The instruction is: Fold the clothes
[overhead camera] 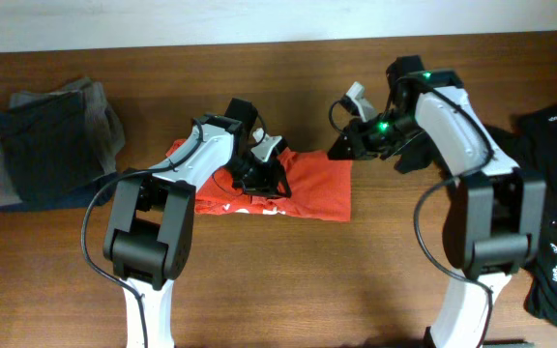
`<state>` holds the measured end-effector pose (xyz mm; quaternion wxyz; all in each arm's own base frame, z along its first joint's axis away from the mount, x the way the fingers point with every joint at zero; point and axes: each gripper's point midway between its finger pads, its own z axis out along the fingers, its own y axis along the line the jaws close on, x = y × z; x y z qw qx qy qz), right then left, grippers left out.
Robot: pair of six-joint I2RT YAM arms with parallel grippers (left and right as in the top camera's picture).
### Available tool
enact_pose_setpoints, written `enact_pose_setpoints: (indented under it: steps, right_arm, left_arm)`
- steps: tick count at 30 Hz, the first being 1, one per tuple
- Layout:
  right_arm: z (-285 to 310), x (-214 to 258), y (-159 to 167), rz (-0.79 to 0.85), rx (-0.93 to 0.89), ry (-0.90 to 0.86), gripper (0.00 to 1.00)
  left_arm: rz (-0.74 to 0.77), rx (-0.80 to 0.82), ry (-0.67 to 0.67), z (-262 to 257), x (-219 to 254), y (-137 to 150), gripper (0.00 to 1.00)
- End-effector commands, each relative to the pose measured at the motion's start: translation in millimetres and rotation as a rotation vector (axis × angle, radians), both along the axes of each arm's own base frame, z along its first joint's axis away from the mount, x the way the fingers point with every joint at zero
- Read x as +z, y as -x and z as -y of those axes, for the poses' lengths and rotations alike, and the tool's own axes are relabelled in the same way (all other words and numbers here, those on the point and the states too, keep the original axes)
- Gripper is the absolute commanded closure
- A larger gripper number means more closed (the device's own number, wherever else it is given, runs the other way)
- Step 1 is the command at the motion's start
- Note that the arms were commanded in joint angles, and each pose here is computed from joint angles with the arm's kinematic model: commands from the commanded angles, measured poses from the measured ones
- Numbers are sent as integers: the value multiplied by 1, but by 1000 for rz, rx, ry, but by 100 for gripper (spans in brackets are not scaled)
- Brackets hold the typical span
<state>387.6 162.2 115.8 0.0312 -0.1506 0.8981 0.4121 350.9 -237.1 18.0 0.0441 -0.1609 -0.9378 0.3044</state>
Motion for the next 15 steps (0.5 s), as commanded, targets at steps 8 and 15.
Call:
enact_pose_setpoints:
  steps: [8,15]
  right_arm:
    - [-19,-76,-9,-80,40,-102,85]
    - [16,-133,-26,-127,-87,216,87]
  left_arm:
    - [-30,12,-88,-15,-14,8,57]
    - [-52,10,-96,-17,-14,13,57]
